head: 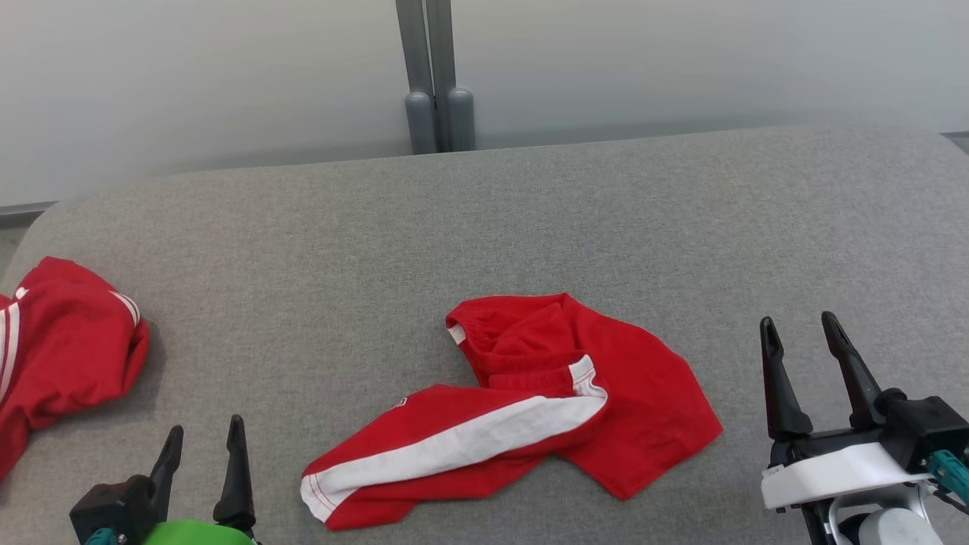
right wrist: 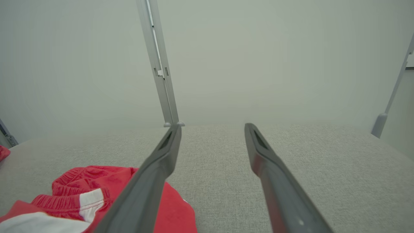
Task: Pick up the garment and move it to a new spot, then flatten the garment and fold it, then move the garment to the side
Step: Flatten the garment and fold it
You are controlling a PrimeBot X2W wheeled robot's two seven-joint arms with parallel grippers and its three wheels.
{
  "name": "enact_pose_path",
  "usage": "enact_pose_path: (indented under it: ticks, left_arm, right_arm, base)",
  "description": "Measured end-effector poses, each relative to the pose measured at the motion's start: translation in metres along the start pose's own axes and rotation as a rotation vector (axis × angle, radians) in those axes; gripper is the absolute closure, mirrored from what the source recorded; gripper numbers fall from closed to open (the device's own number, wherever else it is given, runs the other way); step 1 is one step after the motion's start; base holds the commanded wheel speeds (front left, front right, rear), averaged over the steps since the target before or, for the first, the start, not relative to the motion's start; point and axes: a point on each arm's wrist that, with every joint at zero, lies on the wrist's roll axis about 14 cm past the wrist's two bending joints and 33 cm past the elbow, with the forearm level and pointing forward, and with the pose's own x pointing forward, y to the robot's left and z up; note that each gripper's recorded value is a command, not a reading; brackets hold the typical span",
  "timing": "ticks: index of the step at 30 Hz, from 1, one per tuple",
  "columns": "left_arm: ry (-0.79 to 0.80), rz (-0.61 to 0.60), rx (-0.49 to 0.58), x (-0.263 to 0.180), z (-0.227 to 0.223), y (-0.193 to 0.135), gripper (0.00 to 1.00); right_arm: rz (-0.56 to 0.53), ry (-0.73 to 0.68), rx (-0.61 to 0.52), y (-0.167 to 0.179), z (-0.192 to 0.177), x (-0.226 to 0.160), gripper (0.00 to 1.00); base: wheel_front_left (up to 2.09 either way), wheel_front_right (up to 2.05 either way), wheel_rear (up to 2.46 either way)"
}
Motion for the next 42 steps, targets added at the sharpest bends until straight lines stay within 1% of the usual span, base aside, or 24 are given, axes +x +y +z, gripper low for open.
enact_pose_path:
  ticks: [4,6,10,13,14,17,20,26,42]
  left_arm:
    - [-0.07,0.024,0.018,0.0,0.008,0.003,0.0]
    - [-0.131,0.024,0.042,0.001,0.021,0.002,0.0]
    - [-0.243,0.005,0.08,-0.006,0.042,-0.008,0.0]
    - [-0.264,-0.025,0.104,-0.015,0.041,-0.014,0.0]
    - [-0.273,-0.038,0.092,-0.017,0.042,-0.016,0.0]
    - [-0.277,-0.065,0.087,-0.021,0.039,-0.021,0.0]
    - [-0.276,-0.073,0.09,-0.022,0.037,-0.019,0.0]
    - [-0.281,-0.05,0.095,-0.021,0.037,-0.009,0.0]
    - [-0.271,-0.04,0.091,-0.017,0.033,-0.006,0.0]
  right_arm:
    - [0.013,-0.037,-0.017,0.002,0.012,0.002,0.0]
    - [0.012,-0.041,-0.022,0.001,0.014,0.001,0.0]
    - [0.003,-0.049,-0.03,-0.001,0.017,-0.004,0.0]
    - [-0.013,-0.039,-0.035,-0.006,0.015,-0.008,0.0]
    - [-0.014,-0.028,-0.035,-0.006,0.011,-0.01,0.0]
    - [-0.012,0.018,-0.033,-0.004,-0.003,-0.016,0.0]
    - [-0.01,0.039,-0.028,-0.002,-0.009,-0.019,0.0]
    - [-0.014,0.051,-0.019,-0.001,-0.013,-0.021,0.0]
    - [-0.022,0.058,-0.016,-0.003,-0.016,-0.021,0.0]
  base:
    - [0.0,0.0,0.0]
    - [0.0,0.0,0.0]
    - [0.0,0.0,0.0]
    - [0.0,0.0,0.0]
    - [0.0,0.0,0.0]
    - [0.0,0.0,0.0]
    - [0.0,0.0,0.0]
    - [0.0,0.0,0.0]
    - [0.0,0.0,0.0]
